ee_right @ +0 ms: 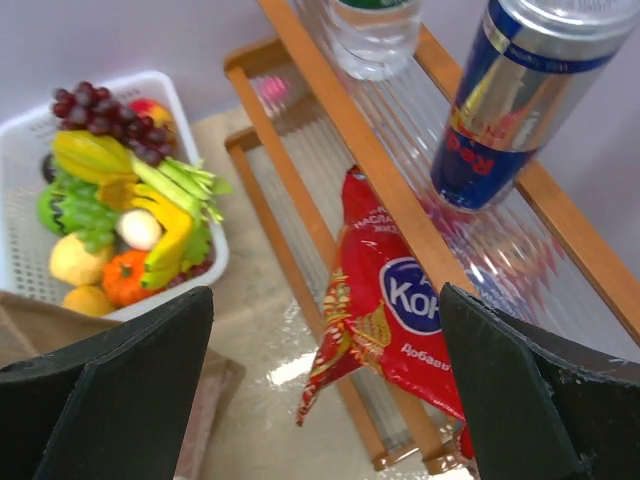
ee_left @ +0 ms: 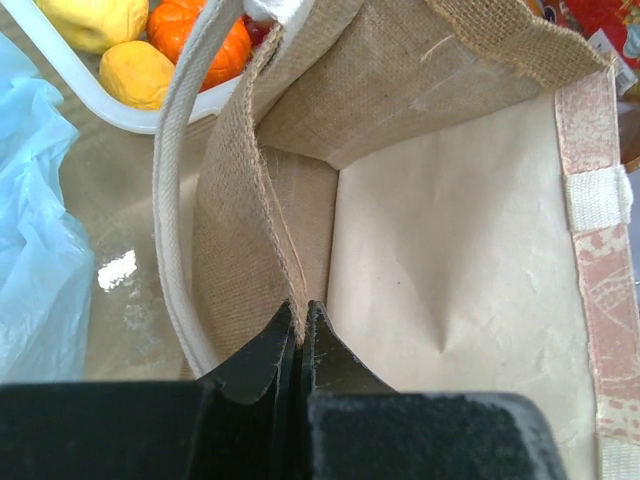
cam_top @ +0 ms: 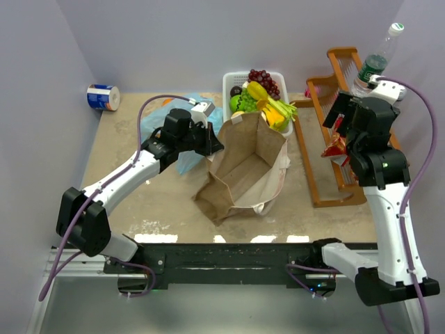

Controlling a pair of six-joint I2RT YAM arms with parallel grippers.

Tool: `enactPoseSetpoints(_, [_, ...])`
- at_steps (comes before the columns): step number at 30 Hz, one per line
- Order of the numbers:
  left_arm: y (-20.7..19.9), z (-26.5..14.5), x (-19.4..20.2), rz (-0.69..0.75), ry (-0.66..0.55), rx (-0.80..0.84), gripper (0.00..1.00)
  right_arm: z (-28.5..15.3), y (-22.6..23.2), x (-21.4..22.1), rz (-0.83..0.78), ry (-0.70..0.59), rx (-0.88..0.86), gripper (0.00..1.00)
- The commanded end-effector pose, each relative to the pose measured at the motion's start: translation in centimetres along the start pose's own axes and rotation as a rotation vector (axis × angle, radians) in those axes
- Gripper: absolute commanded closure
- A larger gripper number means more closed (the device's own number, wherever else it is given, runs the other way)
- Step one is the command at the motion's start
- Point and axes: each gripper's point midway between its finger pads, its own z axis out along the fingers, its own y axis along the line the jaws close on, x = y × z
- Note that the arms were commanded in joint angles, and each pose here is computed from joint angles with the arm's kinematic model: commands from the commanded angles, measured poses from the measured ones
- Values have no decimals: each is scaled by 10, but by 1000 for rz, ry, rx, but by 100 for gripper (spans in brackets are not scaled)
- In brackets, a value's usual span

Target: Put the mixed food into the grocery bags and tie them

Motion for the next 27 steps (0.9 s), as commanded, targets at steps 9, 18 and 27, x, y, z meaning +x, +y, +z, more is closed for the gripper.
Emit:
enactPoseSetpoints(9, [6, -5, -10, 112, -32, -26, 100, 47, -76, 23, 70, 74, 169, 4])
enactPoseSetpoints(18, [7, -3, -9, 124, -27, -23, 100, 72, -91, 8, 109, -66, 186, 9])
enactPoseSetpoints(27, [8, -5, -11, 129, -25, -32, 100, 93, -93, 9, 113, -135, 178, 13])
